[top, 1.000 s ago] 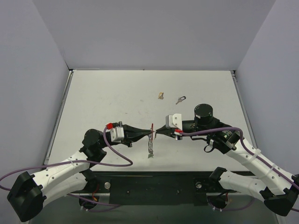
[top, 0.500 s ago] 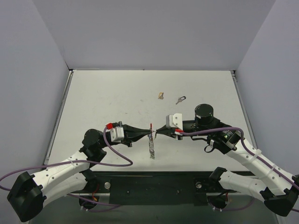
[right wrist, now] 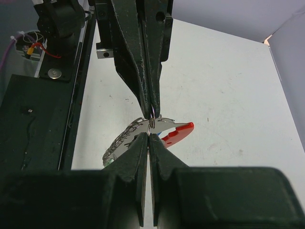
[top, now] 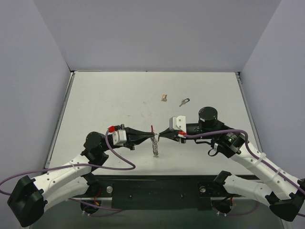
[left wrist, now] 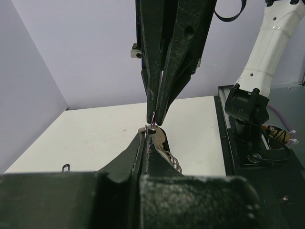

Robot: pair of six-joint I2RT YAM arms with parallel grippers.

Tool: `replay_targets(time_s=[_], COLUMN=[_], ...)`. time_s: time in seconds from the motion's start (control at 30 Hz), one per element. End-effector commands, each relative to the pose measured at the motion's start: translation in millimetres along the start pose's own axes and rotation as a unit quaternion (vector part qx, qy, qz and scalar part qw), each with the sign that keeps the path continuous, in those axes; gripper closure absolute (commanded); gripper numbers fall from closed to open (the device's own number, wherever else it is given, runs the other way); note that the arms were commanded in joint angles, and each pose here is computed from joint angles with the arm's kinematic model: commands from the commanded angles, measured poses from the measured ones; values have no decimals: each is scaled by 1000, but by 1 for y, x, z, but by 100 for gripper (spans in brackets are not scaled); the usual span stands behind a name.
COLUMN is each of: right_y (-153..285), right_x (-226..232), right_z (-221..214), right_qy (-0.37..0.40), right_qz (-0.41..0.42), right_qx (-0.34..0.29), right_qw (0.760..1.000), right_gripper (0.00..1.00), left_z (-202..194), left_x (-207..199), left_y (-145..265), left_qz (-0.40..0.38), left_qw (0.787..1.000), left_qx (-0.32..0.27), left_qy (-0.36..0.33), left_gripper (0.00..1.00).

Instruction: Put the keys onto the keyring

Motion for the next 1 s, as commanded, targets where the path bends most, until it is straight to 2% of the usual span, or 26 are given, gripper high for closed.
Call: replay_targets(time_s=[0.0, 0.97], right_y=[1, 3], right_x=[-2, -5], right_z=[9, 12], right_qy=[15, 1], right_qz=[-5, -24], right_qx=[-27, -29], right_qw=[1000, 999], right_gripper=[100, 100], left_z=[18, 18], left_x=[1, 1], left_y=[-2, -2], left_qz=[-7, -8], left_qw=[999, 998], left_qx=[-38, -38], left_qy=[-36, -40], left_gripper=[100, 100])
Point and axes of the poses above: each gripper's point midway between its finger pads, its own y axis back along the fingers, its own x axis along the line the jaws close on, z = x × y, the point moved 10 cm from there along y, back along the fingers, and after that the axes turned 1 degree about y, right-handed, at the moved point
